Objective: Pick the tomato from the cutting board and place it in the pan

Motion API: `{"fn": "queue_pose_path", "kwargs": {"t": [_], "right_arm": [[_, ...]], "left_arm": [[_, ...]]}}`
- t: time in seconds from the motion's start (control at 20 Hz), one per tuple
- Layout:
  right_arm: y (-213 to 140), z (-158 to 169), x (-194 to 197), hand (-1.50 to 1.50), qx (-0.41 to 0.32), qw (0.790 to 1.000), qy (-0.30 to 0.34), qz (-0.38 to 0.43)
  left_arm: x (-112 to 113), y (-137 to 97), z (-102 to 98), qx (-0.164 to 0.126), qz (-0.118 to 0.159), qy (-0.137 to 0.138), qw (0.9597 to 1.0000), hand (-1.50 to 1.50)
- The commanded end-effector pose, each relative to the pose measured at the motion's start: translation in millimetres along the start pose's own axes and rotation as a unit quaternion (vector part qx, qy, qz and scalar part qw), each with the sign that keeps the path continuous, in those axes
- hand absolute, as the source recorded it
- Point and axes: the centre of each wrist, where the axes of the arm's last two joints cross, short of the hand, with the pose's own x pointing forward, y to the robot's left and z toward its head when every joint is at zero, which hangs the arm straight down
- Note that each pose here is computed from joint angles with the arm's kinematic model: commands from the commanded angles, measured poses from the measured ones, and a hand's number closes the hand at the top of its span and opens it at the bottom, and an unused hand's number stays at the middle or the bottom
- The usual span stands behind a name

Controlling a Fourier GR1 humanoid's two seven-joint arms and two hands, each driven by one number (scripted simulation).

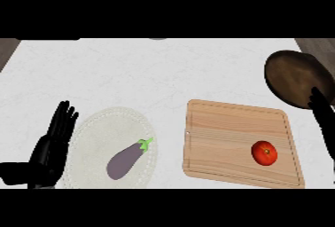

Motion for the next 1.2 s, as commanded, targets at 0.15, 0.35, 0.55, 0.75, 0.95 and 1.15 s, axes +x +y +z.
{"fn": "queue_pose_path", "kwargs": {"t": [0.15, 0.35, 0.55, 0.75, 0.95, 1.15], "right_arm": [[-16.3, -43.3, 22.7, -1.50, 0.083, 0.995, 0.022, -0.042], [-54.0, -26.4, 19.8, 1.50, 0.100, 0.936, 0.005, 0.337], [-5.8, -2.0, -58.5, -1.50, 0.001, 0.990, 0.000, 0.141], [-3.1, -6.3, -64.2, -1.50, 0.057, 0.989, 0.011, 0.134], [-9.3, -4.7, -29.6, -1.50, 0.126, 0.957, 0.058, 0.254], [-26.6, -14.7, 10.3, -1.50, 0.155, 0.923, 0.085, 0.341]], "left_arm": [[30.4, 3.4, -37.0, -0.073, -0.103, -0.006, 0.9919, 0.00], [23.4, -9.7, -32.7, -0.123, -0.118, 0.003, 0.9854, 0.00], [33.8, -8.4, -54.8, -0.129, -0.136, 0.043, 0.9812, 0.00], [42.9, -27.2, -49.0, -0.127, -0.130, 0.034, 0.9827, 0.00], [38.1, -34.1, -46.5, -0.134, -0.135, 0.033, 0.9812, 0.00], [45.8, -26.1, -60.5, -0.133, -0.132, 0.035, 0.9817, 0.00]]}}
